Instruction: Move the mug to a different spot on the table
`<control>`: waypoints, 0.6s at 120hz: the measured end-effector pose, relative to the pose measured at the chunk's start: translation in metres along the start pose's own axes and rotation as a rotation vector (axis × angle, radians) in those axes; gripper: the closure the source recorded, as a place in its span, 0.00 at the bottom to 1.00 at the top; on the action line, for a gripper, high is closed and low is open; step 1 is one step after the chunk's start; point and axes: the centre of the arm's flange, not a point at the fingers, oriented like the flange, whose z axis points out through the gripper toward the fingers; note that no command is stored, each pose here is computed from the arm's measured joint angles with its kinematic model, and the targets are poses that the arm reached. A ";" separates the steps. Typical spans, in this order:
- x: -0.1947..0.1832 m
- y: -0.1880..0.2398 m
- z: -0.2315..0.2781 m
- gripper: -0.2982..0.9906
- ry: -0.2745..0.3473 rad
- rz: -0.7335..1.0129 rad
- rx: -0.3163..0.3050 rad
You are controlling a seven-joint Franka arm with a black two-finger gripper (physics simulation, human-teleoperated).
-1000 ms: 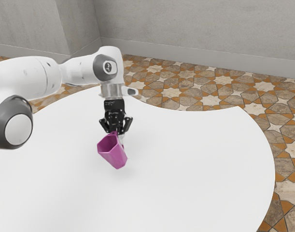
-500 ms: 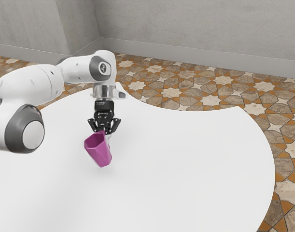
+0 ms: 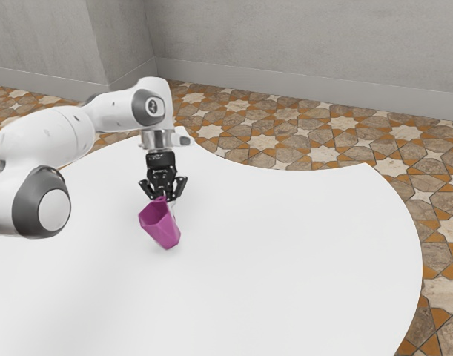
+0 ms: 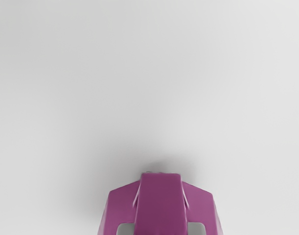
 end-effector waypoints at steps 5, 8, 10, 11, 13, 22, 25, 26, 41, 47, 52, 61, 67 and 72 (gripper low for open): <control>0.001 0.000 0.001 0.81 0.003 -0.002 0.007; 0.002 0.000 0.002 0.81 0.004 -0.003 0.010; 0.002 0.000 0.003 0.81 0.004 -0.004 0.011; 0.003 0.000 0.003 0.81 0.004 -0.004 0.012; 0.003 -0.001 0.004 0.81 0.004 -0.005 0.013; 0.006 -0.003 0.007 0.81 0.003 -0.010 0.017; 0.007 -0.004 0.008 0.79 0.003 -0.012 0.017; 0.007 -0.004 0.008 0.78 0.003 -0.012 0.017; 0.010 -0.009 0.005 0.56 0.033 -0.023 0.015; 0.013 -0.012 -0.001 0.49 0.070 -0.029 0.023; 0.015 -0.016 -0.006 0.45 0.106 -0.032 0.039; 0.018 -0.016 -0.019 0.39 0.178 -0.027 0.067; 0.015 -0.013 -0.031 0.36 0.224 -0.019 0.089; 0.010 -0.009 -0.043 0.34 0.261 -0.008 0.109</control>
